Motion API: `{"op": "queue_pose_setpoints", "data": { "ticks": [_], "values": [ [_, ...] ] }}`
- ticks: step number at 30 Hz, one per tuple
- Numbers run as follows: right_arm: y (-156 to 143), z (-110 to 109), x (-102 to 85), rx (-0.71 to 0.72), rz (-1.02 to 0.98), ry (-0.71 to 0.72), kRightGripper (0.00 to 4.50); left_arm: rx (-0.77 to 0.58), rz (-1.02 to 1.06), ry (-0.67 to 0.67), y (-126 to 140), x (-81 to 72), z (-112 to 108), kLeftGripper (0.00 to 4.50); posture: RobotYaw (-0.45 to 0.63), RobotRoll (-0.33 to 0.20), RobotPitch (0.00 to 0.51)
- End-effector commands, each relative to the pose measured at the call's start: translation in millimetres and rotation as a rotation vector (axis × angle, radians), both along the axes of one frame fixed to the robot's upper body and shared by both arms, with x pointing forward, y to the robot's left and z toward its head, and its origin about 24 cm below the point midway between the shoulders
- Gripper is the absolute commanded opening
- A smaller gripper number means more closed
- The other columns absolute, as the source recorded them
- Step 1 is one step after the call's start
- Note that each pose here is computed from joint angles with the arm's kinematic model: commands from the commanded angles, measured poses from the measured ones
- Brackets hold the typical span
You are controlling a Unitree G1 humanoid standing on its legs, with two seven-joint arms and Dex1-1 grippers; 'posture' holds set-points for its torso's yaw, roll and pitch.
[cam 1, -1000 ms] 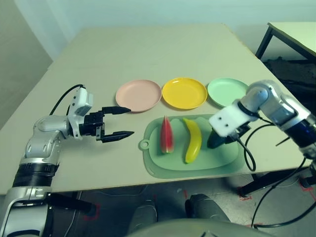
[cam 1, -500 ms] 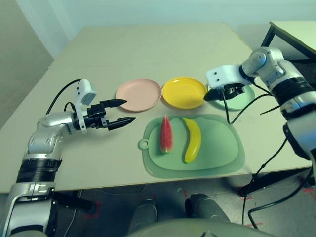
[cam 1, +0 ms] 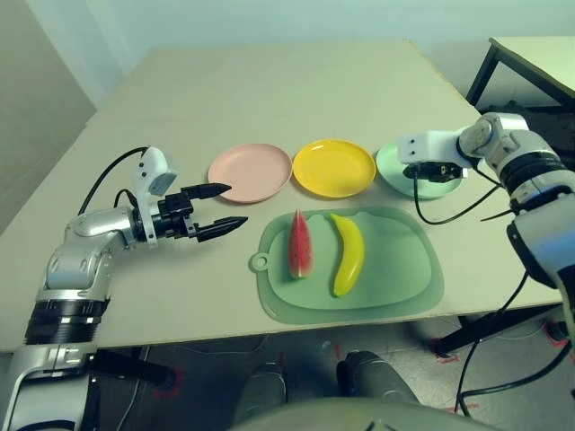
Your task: Place the fruits into color-matched plates.
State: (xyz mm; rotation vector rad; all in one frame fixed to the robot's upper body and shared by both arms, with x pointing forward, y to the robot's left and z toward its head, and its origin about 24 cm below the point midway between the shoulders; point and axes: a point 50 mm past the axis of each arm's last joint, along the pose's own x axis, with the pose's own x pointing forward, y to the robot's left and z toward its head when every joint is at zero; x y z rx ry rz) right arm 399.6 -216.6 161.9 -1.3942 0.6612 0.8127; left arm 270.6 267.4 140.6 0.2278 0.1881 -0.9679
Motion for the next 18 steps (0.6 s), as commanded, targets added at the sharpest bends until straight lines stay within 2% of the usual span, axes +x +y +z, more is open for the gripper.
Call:
{"op": "queue_pose_setpoints", "data": {
  "ticks": [1, 7, 11, 14, 18],
  "values": [
    [-2, -2, -0.6, 0.010, -0.007, -0.006, 4.46, 0.014, -0.001, -0.012, 3, -0.6, 2, 4.50, -0.08, 0.000, 0.019],
    [-2, 12, -1.3, -0.049, 0.093, -0.011, 4.46, 0.015, -0.017, -0.011, 2, 0.7, -1, 4.50, -0.09, 0.000, 0.017],
    [17, 30, -6.3, -0.127, 0.327, 0.049, 4.46, 0.014, -0.054, -0.007, 3, 1.1, -2, 4.50, -0.09, 0.000, 0.017],
    [37, 37, -12.2, -0.133, 0.504, 0.079, 4.46, 0.015, -0.090, -0.004, 4, 0.2, -3, 4.50, -0.10, 0.000, 0.020],
    [72, 42, -30.1, -0.133, 0.792, 0.127, 4.46, 0.025, -0.167, -0.001, 5, -3.3, -4, 4.50, -0.10, 0.000, 0.024]
  ]
}}
